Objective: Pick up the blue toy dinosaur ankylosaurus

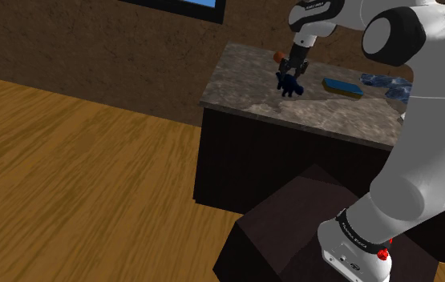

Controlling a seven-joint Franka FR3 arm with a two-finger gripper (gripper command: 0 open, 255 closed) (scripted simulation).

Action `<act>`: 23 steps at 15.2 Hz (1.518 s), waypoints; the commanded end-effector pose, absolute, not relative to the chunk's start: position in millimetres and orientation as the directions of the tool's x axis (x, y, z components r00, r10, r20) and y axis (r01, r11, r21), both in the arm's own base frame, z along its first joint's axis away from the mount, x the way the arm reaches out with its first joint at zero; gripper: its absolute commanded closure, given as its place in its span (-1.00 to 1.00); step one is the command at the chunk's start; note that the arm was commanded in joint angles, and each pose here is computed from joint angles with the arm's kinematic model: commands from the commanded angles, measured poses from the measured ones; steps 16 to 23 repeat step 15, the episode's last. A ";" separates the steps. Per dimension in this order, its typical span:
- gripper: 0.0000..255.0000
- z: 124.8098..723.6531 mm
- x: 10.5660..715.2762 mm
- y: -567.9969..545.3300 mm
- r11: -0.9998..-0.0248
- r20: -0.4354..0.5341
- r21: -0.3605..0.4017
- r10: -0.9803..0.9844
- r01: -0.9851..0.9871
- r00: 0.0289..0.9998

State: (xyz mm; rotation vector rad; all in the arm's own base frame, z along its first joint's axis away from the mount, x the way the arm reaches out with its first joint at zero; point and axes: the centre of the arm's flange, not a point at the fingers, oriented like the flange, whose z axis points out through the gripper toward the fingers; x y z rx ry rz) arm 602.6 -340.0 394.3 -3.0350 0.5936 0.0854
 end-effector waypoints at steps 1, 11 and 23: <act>1.00 403.8 603.4 -340.3 -0.925 -0.064 -0.037 -0.375 -0.378 0.925; 1.00 456.6 603.4 -340.3 -0.925 -0.064 -0.037 -0.375 -0.378 0.925; 1.00 467.9 603.4 -340.3 -0.925 -0.064 -0.037 -0.375 -0.378 0.925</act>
